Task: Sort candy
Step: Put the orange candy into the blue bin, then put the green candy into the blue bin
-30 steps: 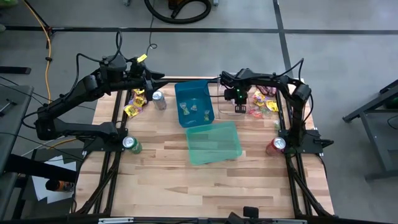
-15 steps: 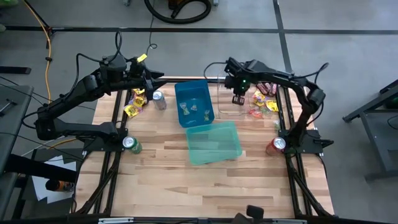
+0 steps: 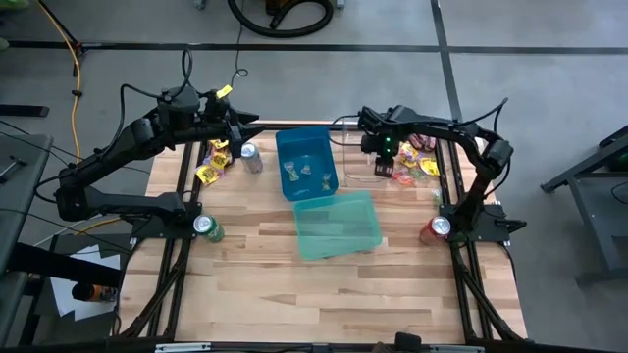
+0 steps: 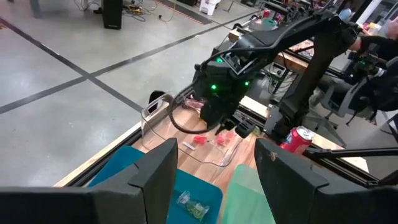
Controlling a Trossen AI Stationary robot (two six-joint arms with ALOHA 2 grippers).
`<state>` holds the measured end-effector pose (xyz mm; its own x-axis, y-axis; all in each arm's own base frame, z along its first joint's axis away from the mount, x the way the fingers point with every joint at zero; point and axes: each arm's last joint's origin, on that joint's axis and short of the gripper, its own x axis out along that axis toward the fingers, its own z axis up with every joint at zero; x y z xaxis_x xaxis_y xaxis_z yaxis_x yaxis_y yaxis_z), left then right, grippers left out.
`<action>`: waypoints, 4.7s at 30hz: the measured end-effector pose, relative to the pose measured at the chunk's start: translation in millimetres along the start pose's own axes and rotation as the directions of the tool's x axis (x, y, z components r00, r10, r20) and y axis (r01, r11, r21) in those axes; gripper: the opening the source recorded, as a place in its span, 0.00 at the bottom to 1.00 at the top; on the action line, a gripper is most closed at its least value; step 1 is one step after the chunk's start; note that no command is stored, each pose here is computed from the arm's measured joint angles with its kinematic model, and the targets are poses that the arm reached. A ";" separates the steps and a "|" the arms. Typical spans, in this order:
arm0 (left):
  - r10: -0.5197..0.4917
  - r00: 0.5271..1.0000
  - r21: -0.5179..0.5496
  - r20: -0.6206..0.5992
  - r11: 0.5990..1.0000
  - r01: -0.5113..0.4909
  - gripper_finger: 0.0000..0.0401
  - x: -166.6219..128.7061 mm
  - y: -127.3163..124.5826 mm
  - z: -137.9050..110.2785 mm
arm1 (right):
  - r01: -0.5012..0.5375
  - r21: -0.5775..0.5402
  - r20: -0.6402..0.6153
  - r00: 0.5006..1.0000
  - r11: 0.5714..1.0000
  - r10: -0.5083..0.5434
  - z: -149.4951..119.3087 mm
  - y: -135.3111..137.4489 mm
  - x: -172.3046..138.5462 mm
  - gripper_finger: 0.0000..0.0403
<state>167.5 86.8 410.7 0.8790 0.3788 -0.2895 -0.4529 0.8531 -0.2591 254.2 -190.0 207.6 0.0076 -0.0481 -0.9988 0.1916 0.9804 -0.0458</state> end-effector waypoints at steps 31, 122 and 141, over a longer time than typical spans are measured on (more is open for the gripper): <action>0.015 1.000 -0.001 0.002 1.000 -0.015 0.50 0.1 0.5 -0.1 | -0.015 -0.202 -0.053 0.999 0.979 0.004 12.9 -6.9 39.5 0.47; -0.221 0.955 -0.099 0.196 0.965 0.244 0.50 54.1 4.8 -57.8 | -0.245 0.121 0.907 0.420 0.962 -0.007 79.2 86.5 -45.6 0.01; -0.221 0.954 -0.117 0.204 0.962 0.248 0.50 52.4 4.4 -53.4 | -0.372 0.183 0.914 0.406 0.910 -0.017 73.2 72.0 -52.0 0.65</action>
<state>203.6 91.3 345.1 0.9689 0.2456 -0.0306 -0.2347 0.8726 -0.4284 339.4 -130.9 257.5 0.8964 -0.2109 -0.3900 0.3508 0.8753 0.3330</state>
